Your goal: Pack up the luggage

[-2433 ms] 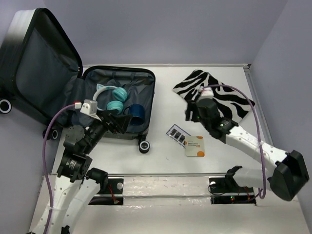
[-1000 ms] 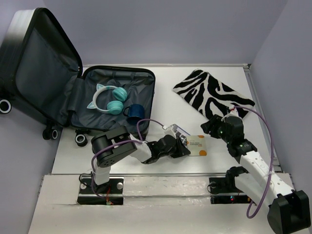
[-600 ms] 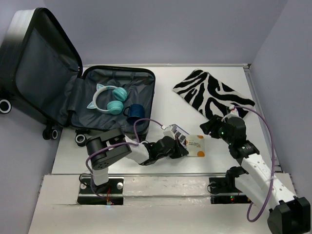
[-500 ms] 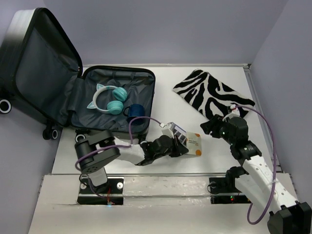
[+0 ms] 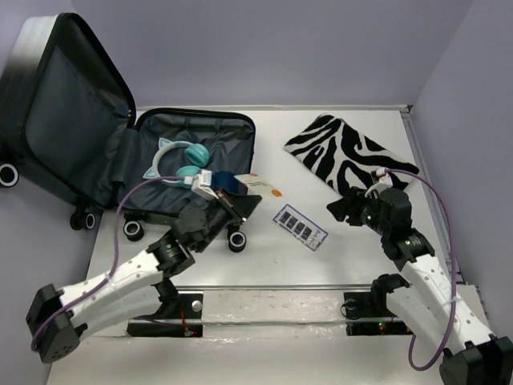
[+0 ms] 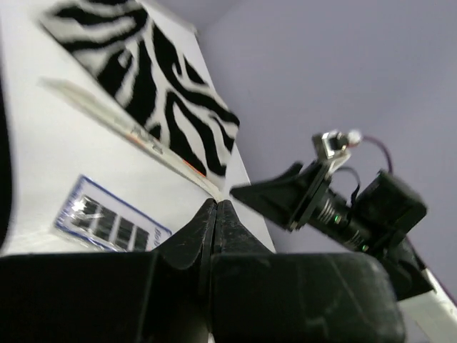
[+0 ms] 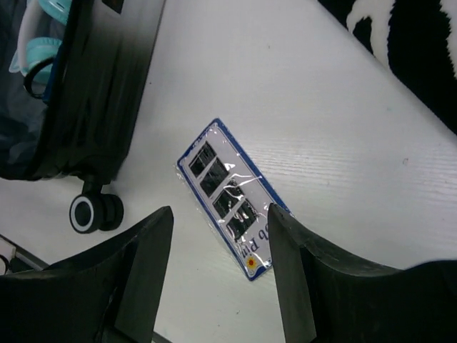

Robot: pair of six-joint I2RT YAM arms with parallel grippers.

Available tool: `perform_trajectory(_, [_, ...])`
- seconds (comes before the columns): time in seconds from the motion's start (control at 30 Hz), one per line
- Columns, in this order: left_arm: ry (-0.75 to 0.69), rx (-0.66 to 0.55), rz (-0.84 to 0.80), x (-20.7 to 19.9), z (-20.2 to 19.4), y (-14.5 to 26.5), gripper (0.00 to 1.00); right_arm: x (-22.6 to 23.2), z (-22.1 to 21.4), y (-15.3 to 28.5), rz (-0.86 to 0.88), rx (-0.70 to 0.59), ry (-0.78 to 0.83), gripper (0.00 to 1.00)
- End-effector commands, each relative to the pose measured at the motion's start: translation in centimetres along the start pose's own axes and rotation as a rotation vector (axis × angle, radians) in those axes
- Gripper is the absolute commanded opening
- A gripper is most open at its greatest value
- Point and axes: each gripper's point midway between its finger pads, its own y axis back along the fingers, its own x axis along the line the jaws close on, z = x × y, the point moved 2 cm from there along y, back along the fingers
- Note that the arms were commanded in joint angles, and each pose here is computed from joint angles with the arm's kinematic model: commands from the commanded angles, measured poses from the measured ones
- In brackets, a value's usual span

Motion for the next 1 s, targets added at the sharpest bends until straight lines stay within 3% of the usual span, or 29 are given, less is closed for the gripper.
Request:
perform_trajectory(0.0, [-0.135,-0.186,0.177,2.0,6.2,3.2,0.06,0.4,-1.2,-0.5,0.05,0.062,-0.005,0.61])
perform_trajectory(0.03, [-0.133,-0.271,0.17,0.7,9.0,4.6,0.06,0.3,-1.5,-0.7,0.052,0.068,-0.014,0.61])
perform_trajectory(0.17, [-0.179,-0.435,0.283,1.0,13.5,7.8,0.06,-0.6,-3.9,-1.2,0.038,0.146,-0.062,0.62])
perform_trajectory(0.37, [-0.126,-0.631,0.424,4.0,15.6,9.1,0.06,-1.5,-8.8,-1.6,0.031,0.24,-0.19,0.65])
perform_trajectory(0.5, [-0.118,-0.692,0.445,4.8,16.4,8.5,0.06,-1.2,-10.8,-1.5,0.035,0.256,-0.257,0.65])
perform_trajectory(0.63, [-0.15,-0.679,0.503,6.4,16.7,7.4,0.08,-1.3,-12.6,-1.7,0.017,0.276,-0.314,0.67])
perform_trajectory(0.67, [-0.149,-0.679,0.51,6.7,16.8,7.4,0.2,-1.3,-13.0,-1.8,0.015,0.281,-0.321,0.67])
perform_trajectory(0.7, [-0.148,-0.664,0.499,6.8,16.6,7.1,0.4,-1.4,-13.5,-1.8,0.004,0.289,-0.333,0.67])
perform_trajectory(0.73, [-0.165,-0.666,0.509,7.3,17.0,7.1,0.65,-1.9,-14.3,-1.7,-0.016,0.305,-0.342,0.67])
perform_trajectory(0.77, [-0.17,-0.654,0.507,7.6,16.9,6.8,0.99,-1.3,-14.3,-1.9,0.003,0.293,-0.353,0.67])
perform_trajectory(0.97, [-0.199,-0.498,0.444,6.5,15.9,4.3,0.99,-2.2,-14.4,-2.9,-0.053,0.254,-0.397,0.66])
